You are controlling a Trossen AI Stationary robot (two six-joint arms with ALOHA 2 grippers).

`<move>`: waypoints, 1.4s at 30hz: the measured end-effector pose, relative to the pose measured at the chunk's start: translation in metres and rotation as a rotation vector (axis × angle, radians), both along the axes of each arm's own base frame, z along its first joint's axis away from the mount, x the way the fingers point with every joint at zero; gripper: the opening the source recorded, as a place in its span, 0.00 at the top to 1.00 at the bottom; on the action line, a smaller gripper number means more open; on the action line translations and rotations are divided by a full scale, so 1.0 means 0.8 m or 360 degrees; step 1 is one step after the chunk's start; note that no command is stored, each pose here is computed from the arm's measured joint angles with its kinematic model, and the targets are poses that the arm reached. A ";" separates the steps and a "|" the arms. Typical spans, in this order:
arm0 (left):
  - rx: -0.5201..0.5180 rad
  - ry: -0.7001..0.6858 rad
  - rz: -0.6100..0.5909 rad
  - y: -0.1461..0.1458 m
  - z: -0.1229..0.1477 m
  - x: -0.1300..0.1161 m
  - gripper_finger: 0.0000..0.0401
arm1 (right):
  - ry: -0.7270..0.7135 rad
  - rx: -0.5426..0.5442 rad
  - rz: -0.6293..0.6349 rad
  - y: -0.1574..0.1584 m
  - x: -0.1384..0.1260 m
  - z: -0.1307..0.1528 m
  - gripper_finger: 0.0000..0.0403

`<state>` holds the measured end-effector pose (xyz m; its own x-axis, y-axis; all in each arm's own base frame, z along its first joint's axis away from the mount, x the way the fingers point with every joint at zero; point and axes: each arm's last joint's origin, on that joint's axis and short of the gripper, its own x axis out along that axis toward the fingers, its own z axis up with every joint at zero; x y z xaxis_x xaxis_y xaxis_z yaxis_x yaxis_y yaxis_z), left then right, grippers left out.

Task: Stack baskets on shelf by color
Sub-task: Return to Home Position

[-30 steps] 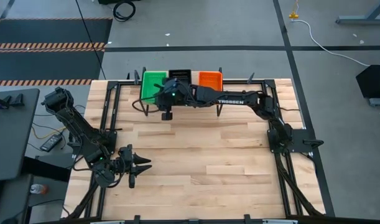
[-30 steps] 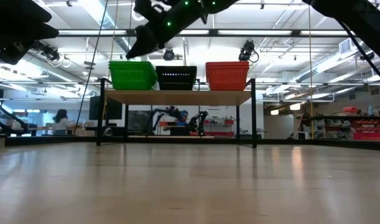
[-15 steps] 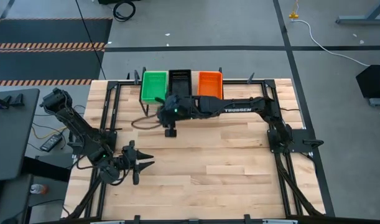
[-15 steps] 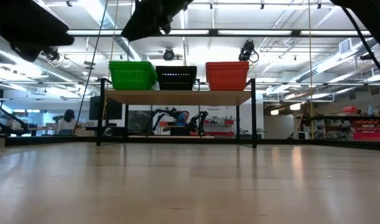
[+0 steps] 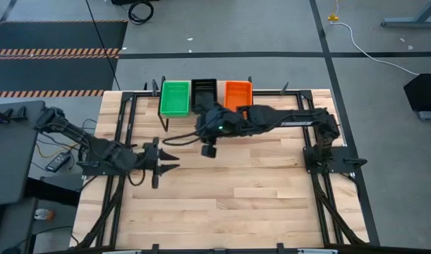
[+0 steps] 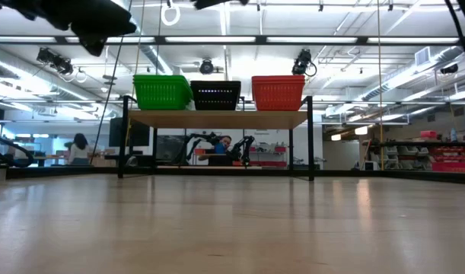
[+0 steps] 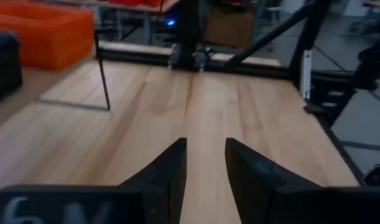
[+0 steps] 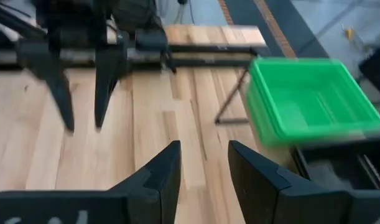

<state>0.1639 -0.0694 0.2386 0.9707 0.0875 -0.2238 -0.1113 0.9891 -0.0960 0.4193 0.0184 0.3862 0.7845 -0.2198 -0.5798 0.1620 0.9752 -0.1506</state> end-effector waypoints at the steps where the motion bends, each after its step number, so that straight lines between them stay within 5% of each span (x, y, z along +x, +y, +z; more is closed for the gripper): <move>1: 0.0004 -0.0016 -0.0023 0.006 0.003 0.000 0.71 | 0.0024 0.0017 -0.0007 0.003 -0.007 0.003 0.66; 9: 0.0069 0.0116 -0.0036 0.037 0.004 -0.021 0.71 | 0.0155 0.0025 -0.0043 0.035 -0.056 -0.019 0.69; 19: -0.0026 -0.0068 0.0014 0.063 0.021 -0.084 0.71 | -0.0170 0.0214 -0.0069 0.036 -0.144 -0.072 0.69; 29: -0.0069 -0.0228 0.0003 0.068 -0.045 -0.100 0.71 | -0.0564 0.0351 0.0016 0.024 -0.216 -0.120 0.69; 42: -0.0084 -0.0467 -0.0148 0.060 -0.082 -0.088 0.71 | -0.1000 0.0517 0.0196 0.016 -0.280 -0.204 0.69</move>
<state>0.0939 -0.0211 0.1728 0.9978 -0.0088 0.0651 0.0193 0.9866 -0.1621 0.1956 0.0311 0.2230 0.9995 -0.0010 -0.0313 0.0084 0.9717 0.2362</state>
